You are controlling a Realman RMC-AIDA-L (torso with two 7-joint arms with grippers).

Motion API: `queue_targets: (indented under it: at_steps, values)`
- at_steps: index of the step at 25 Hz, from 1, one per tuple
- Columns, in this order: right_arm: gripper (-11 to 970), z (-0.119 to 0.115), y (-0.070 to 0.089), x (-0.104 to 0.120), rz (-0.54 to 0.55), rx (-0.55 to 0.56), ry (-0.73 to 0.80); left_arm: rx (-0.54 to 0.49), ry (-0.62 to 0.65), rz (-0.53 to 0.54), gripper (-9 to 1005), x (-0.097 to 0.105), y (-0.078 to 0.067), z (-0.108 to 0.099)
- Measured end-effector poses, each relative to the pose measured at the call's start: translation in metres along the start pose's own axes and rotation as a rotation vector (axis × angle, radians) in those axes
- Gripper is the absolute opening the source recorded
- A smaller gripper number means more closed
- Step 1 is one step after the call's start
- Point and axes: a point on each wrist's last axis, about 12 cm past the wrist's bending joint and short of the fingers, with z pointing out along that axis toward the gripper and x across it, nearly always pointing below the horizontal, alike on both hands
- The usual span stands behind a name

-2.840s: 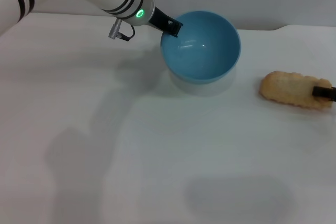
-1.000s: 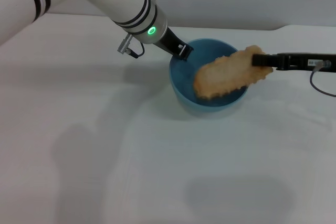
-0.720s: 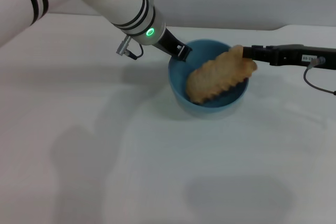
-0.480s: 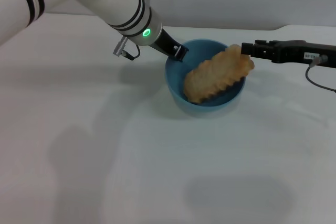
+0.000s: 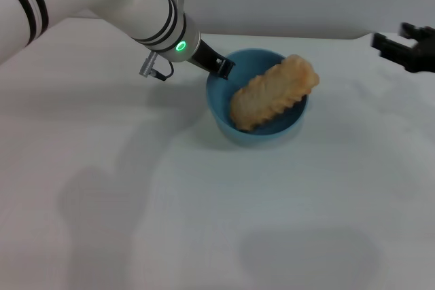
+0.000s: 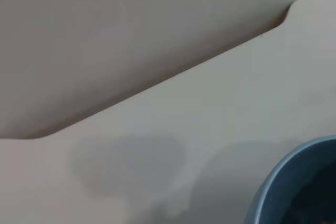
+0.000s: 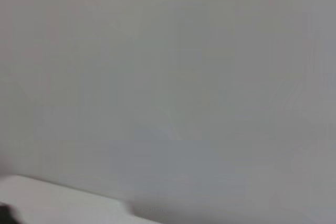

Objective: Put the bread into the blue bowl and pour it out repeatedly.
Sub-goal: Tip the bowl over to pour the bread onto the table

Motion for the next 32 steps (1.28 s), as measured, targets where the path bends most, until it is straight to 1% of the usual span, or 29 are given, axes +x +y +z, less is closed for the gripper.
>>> queue_targets:
  at_steps: [1,3,4,5,6,9,10,12,13,14,17,20,21,22,23,24,26,30,31,32]
  values:
    - [642,-0.002,-0.003,0.004,-0.022,0.028,0.003,-0.004,-0.009,0.008,-2,0.0,0.0,0.001]
    - [667,-0.008,-0.01,0.017,-0.107,0.106,0.003,-0.005,-0.015,0.015,-2,-0.001,-0.001,0.001]
    - [679,-0.016,-0.012,0.031,-0.152,0.163,-0.025,-0.007,-0.022,0.021,-2,-0.001,-0.001,0.002]
    - [692,-0.016,-0.012,0.031,-0.152,0.163,-0.025,-0.009,-0.027,0.029,-1,-0.002,-0.001,0.002]
    - [704,-0.021,-0.013,0.037,-0.152,0.196,-0.056,-0.015,-0.034,0.041,-1,-0.002,-0.002,0.003]
    - [716,-0.042,-0.017,0.05,-0.122,0.297,-0.178,-0.026,-0.047,0.069,-1,-0.004,-0.004,0.003]
    - [715,-0.05,-0.017,0.056,-0.122,0.333,-0.206,-0.034,-0.059,0.094,0,-0.007,-0.006,0.004]
    - [715,-0.059,-0.017,0.067,-0.116,0.387,-0.223,-0.048,-0.079,0.153,0,-0.013,-0.013,0.004]
    - [715,-0.066,-0.017,0.077,-0.083,0.441,-0.225,-0.059,-0.095,0.198,0,-0.019,-0.018,0.004]
    - [715,-0.066,-0.017,0.077,-0.083,0.441,-0.225,-0.059,-0.095,0.198,0,-0.019,-0.018,0.004]
    - [716,-0.076,-0.017,0.094,0.004,0.528,-0.233,-0.076,-0.128,0.277,-1,-0.031,-0.029,0.003]
    - [716,-0.087,-0.016,0.103,0.032,0.573,-0.247,-0.086,-0.159,0.35,-2,-0.04,-0.04,0.003]
    - [715,-0.092,-0.014,0.106,0.028,0.577,-0.256,-0.091,-0.176,0.399,-2,-0.044,-0.048,0.003]
    - [715,-0.098,-0.009,0.109,0.008,0.577,-0.275,-0.094,-0.187,0.423,-2,-0.047,-0.051,0.003]
    - [715,-0.098,-0.009,0.109,0.008,0.577,-0.275,-0.094,-0.187,0.423,-2,-0.047,-0.051,0.003]
    - [715,-0.103,-0.006,0.111,-0.02,0.592,-0.298,-0.098,-0.197,0.437,-2,-0.048,-0.053,0.003]
    - [715,-0.107,-0.005,0.113,-0.041,0.618,-0.316,-0.108,-0.226,0.468,-2,-0.052,-0.057,0.002]
    - [715,-0.108,-0.004,0.113,-0.062,0.63,-0.319,-0.134,-0.273,0.537,-1,-0.057,-0.062,0.003]
    - [715,-0.107,-0.004,0.112,-0.068,0.629,-0.319,-0.145,-0.285,0.569,-1,-0.06,-0.065,0.002]
    - [715,-0.106,-0.004,0.112,-0.071,0.628,-0.319,-0.145,-0.285,0.569,-1,-0.06,-0.065,0.002]
